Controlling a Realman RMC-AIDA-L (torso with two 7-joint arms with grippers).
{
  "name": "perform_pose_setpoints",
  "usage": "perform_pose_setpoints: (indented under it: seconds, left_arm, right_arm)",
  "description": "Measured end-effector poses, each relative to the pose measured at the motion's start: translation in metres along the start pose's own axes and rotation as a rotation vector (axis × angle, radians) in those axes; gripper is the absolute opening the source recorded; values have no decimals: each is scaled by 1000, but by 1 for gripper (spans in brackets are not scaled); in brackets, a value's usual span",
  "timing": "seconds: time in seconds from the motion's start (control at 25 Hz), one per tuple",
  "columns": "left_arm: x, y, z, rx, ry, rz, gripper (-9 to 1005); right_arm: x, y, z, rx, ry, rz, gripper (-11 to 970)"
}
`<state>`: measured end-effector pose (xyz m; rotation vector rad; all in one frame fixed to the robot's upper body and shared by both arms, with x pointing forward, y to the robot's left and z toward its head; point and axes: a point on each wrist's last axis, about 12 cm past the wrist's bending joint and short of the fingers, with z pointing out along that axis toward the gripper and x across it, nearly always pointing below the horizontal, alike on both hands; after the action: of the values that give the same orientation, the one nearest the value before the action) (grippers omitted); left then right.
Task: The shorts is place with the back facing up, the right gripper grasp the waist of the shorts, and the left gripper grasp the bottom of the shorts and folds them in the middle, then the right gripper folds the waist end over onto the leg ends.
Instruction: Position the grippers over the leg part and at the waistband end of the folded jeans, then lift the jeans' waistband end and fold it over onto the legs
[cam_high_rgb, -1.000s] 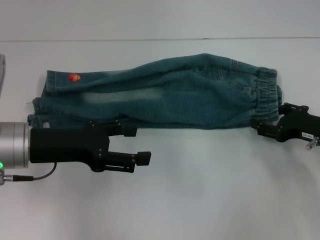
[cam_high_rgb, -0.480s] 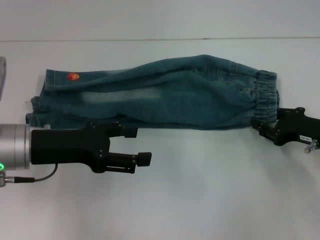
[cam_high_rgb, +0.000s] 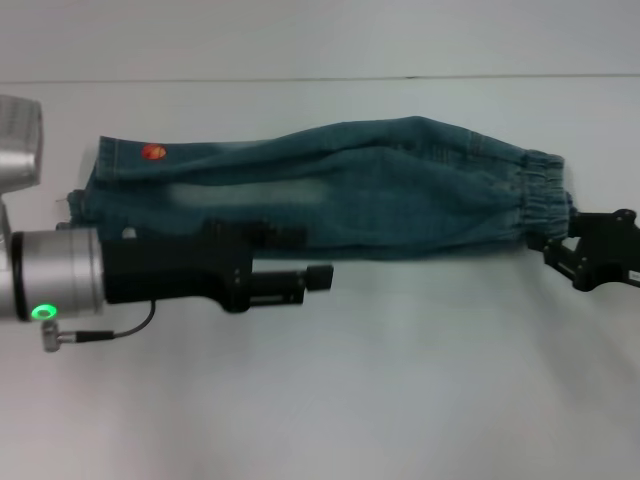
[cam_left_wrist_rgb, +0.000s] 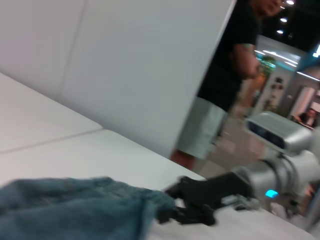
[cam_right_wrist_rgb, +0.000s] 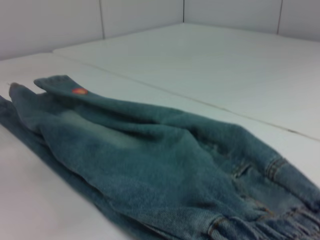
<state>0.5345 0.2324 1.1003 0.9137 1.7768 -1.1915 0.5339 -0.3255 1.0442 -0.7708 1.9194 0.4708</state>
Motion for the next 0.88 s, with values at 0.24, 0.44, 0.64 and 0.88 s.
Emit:
perform_pose_setpoints:
  seconds: [0.24,0.44,0.64,0.88]
  left_arm:
    - [5,13,21,-81,-93,35,604]
    - [14,18,45,-116,-100,53,496]
    - [23,19,70,-144,-106,99,332]
    - [32,21,84,-251,-171,127,112]
  right_arm:
    - [-8,-1,-18,-25,-33,-19,253]
    - [-16,6,-28,-85,-30,-35,209]
    - [-23,9,-37,-117,-28,-34,163]
    - [-39,15,-46,-143,12,-72,155]
